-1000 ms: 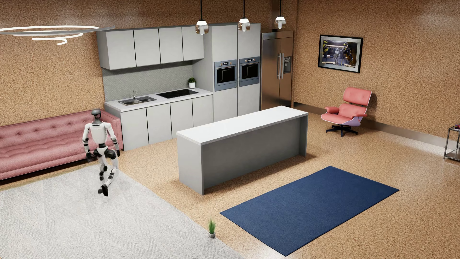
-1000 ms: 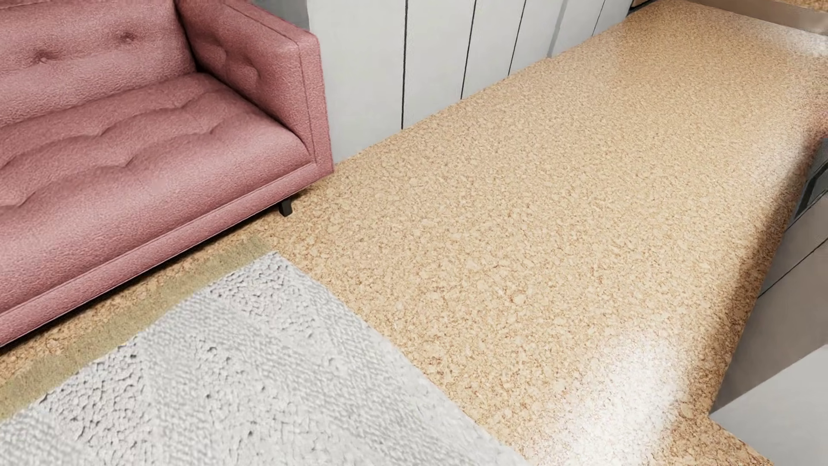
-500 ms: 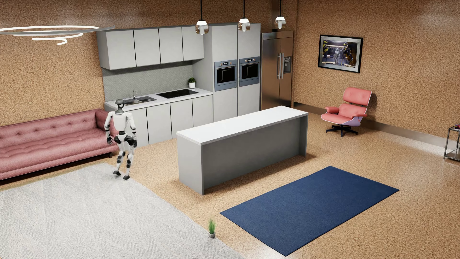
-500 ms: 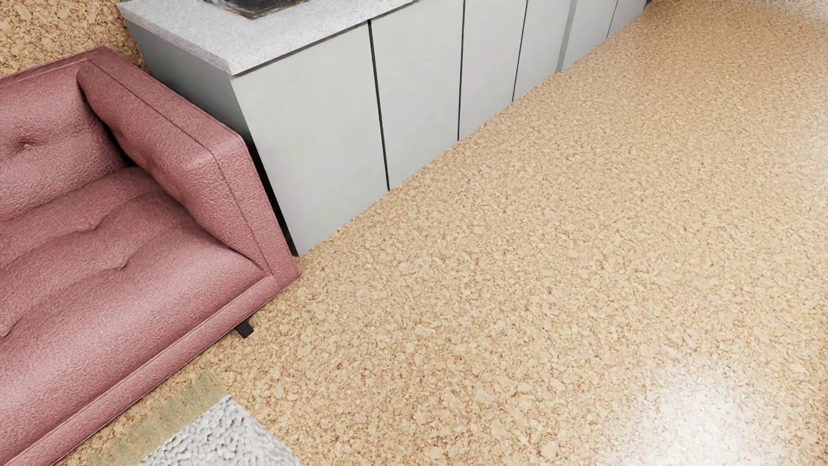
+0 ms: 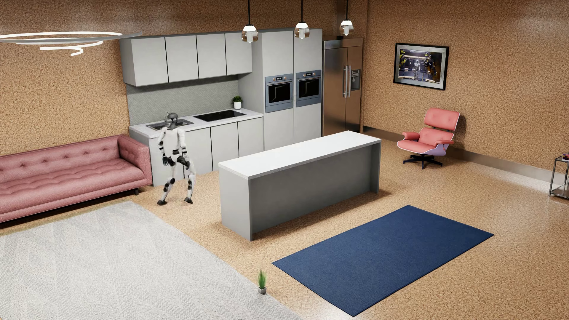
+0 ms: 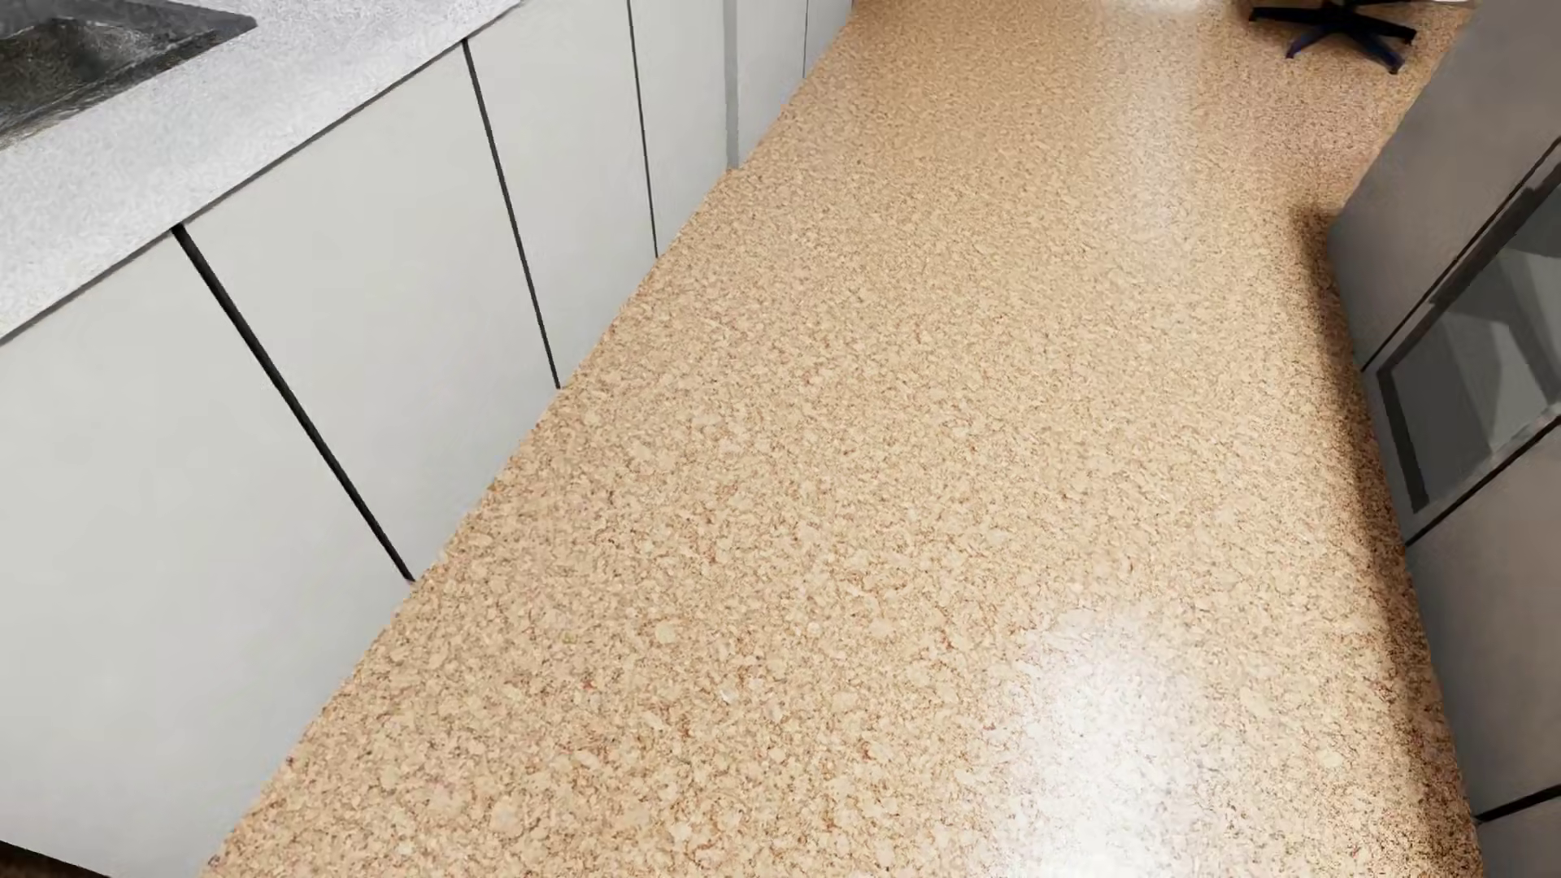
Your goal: Go to the armchair
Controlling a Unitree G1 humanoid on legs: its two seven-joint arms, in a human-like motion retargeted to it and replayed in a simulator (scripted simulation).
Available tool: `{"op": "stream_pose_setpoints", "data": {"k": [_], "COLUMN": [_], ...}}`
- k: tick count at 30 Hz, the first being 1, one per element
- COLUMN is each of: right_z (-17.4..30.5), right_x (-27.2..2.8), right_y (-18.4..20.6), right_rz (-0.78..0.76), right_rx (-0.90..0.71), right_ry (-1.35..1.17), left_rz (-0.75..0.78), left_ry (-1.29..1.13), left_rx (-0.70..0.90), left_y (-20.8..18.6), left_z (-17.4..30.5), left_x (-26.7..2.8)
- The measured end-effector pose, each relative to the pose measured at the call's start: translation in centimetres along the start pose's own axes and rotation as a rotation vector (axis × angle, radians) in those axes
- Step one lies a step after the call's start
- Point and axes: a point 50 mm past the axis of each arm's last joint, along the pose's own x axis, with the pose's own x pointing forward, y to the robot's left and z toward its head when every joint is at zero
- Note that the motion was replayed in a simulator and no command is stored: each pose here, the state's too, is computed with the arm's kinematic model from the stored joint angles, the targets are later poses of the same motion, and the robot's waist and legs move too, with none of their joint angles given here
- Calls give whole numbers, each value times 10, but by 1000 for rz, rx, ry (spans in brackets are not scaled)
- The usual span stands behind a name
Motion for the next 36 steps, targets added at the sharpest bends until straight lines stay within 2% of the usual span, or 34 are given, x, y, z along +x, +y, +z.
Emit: {"op": "stream_pose_setpoints", "data": {"k": [4,6,8,10,13,14,19,21,22,24,26,31,34,36], "right_z": [-53,-83,-92,-79,-18,3,112,122,117,84,61,-28,-58,-76], "right_x": [-18,-30,-32,-25,-5,-4,-15,-24,-22,-7,2,-7,-20,-26], "right_y": [13,27,31,21,-10,-24,-95,-106,-103,-74,-48,2,22,32], "right_rz": [28,65,105,56,-18,-70,-258,-297,-295,-224,-130,15,57,74], "right_rx": [11,7,-70,-11,-25,21,21,48,75,121,27,-31,-7,20], "right_ry": [156,262,310,267,51,-34,-408,-465,-452,-320,-204,91,171,246], "left_rz": [61,89,79,48,2,1,-5,-4,-6,-15,-9,39,118,162], "left_ry": [-128,-123,-50,-25,5,14,28,55,87,172,161,-107,-298,-348], "left_rx": [66,42,1,39,49,50,23,6,11,33,24,36,47,5], "left_y": [31,39,31,23,7,6,1,-1,-1,-2,0,20,50,62], "left_z": [37,38,20,16,6,2,-9,-17,-23,-40,-32,41,97,110], "left_x": [2,4,5,7,5,4,-2,-4,-4,-6,0,10,7,3]}}
